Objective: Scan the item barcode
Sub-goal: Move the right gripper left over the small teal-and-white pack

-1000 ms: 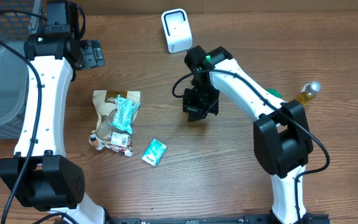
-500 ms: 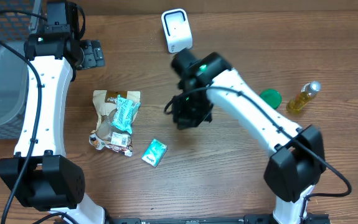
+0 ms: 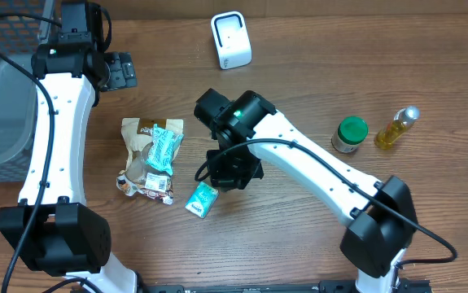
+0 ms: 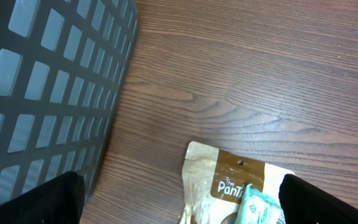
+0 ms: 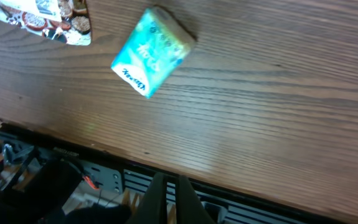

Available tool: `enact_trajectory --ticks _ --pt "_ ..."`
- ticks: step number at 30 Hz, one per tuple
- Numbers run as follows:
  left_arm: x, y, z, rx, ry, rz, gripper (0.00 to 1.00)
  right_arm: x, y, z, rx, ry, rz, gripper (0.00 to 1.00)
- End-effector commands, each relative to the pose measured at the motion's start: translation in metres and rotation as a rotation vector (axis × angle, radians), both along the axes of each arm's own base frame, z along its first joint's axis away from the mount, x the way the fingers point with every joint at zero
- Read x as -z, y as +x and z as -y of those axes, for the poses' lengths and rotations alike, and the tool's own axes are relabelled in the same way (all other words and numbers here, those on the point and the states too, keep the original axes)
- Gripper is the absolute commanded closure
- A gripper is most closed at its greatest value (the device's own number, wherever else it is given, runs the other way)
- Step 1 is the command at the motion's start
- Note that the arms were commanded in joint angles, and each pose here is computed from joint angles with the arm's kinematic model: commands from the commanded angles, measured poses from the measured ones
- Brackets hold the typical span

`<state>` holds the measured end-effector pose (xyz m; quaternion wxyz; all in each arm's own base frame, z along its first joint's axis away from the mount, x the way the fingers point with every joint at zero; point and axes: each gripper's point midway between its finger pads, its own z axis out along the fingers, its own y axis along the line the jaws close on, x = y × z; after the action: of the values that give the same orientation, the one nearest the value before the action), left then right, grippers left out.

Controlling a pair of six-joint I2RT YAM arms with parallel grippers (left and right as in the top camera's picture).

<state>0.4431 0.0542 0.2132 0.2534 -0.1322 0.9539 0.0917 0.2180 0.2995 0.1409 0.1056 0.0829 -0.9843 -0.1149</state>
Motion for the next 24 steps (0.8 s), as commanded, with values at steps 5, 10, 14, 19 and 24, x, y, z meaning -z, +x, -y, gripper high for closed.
enact_trajectory --ticks 5,10,14,19,24 --pt "-0.014 0.001 0.000 0.011 0.014 0.031 0.01 -0.044 -0.002 0.022 0.026 0.007 0.126 0.96" --pt "-0.014 0.001 0.000 0.011 0.014 0.031 0.01 -0.057 -0.003 0.027 0.038 0.006 0.183 0.96" --pt "-0.014 0.001 0.000 0.011 0.014 0.031 0.01 -0.055 -0.007 0.032 0.072 -0.034 0.217 0.96" --pt "-0.014 0.001 0.000 0.011 0.014 0.031 0.00 -0.033 -0.019 0.027 0.065 -0.034 0.215 0.96" --pt "-0.014 0.001 0.000 0.011 0.014 0.032 0.00 -0.001 -0.014 0.019 0.114 -0.016 0.217 0.96"
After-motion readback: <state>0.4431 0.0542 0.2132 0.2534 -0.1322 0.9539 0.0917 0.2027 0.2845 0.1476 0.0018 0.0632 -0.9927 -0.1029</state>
